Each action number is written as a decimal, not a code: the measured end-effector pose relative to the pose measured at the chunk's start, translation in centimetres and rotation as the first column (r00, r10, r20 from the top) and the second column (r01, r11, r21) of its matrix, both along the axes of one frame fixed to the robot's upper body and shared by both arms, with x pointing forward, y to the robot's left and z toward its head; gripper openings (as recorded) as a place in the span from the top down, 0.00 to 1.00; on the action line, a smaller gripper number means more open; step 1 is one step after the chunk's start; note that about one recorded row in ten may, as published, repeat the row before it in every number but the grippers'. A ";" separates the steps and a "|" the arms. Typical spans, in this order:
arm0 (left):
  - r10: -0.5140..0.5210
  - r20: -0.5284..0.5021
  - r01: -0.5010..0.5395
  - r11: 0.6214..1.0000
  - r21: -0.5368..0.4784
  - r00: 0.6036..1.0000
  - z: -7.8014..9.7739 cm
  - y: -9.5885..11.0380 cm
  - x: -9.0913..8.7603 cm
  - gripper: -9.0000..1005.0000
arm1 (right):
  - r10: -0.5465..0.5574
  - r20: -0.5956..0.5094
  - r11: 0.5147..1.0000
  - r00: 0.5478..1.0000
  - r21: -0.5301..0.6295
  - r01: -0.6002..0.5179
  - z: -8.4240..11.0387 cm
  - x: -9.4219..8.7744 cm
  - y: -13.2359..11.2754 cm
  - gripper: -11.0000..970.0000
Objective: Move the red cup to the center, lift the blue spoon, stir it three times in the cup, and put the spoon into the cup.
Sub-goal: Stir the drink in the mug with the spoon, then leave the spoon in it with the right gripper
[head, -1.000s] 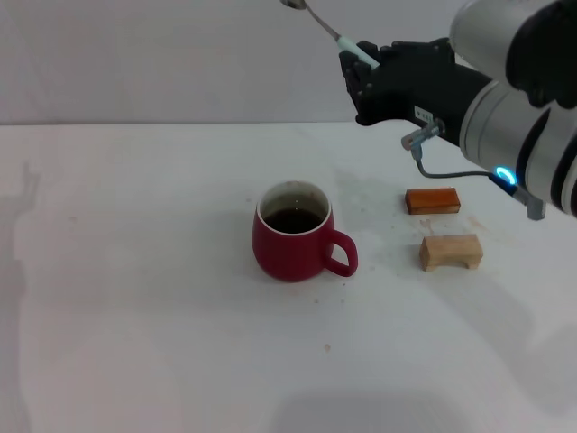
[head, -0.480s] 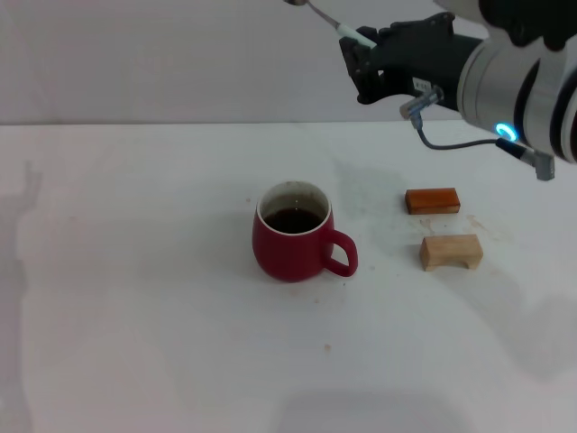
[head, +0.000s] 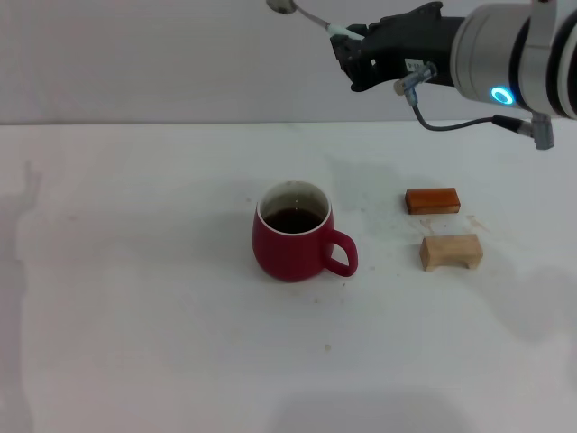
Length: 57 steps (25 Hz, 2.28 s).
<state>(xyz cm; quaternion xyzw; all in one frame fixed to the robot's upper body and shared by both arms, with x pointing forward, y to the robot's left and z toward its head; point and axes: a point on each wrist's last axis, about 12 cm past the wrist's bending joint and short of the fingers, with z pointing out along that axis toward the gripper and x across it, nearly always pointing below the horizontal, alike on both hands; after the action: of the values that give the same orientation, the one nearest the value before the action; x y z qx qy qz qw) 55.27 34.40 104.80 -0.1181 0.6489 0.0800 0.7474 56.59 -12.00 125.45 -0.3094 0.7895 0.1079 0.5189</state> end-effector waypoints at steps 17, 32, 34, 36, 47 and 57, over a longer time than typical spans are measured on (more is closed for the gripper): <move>-0.007 0.006 0.007 1.000 -0.001 1.000 0.2 -0.3 0.4 0.14 | 0.077 -0.109 0.991 0.991 -0.104 -0.088 3.0 1.3 1.4 0.80; -0.014 0.011 0.014 1.000 -0.003 1.000 0.4 -0.6 0.8 0.14 | 0.149 -0.203 0.966 0.968 -0.179 -0.186 5.4 1.8 1.3 0.80; -0.014 0.012 0.014 1.000 -0.003 1.000 0.4 -0.6 0.8 0.14 | 0.156 -0.212 0.964 0.965 -0.180 -0.195 5.5 1.8 1.3 0.80; -0.015 0.009 0.015 1.000 -0.006 1.000 0.4 -0.7 0.8 0.14 | 0.177 -0.241 0.960 0.954 -0.173 -0.221 5.9 1.8 1.2 0.80; -0.021 -0.005 0.021 1.000 -0.013 1.000 0.3 -0.9 1.0 0.14 | 0.217 -0.349 0.938 0.912 -0.184 -0.293 6.6 2.7 0.6 0.79; -0.031 -0.006 0.031 0.999 -0.021 1.000 0.3 -1.4 1.3 0.14 | 0.230 -0.447 0.904 0.864 -0.232 -0.360 7.1 4.8 0.2 0.79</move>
<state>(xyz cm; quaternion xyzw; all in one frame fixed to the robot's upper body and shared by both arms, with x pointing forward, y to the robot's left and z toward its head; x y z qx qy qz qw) 56.58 33.01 105.13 -0.1157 0.6540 0.0620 0.7451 61.39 -11.85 132.51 -0.4752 0.8299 0.1251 0.2643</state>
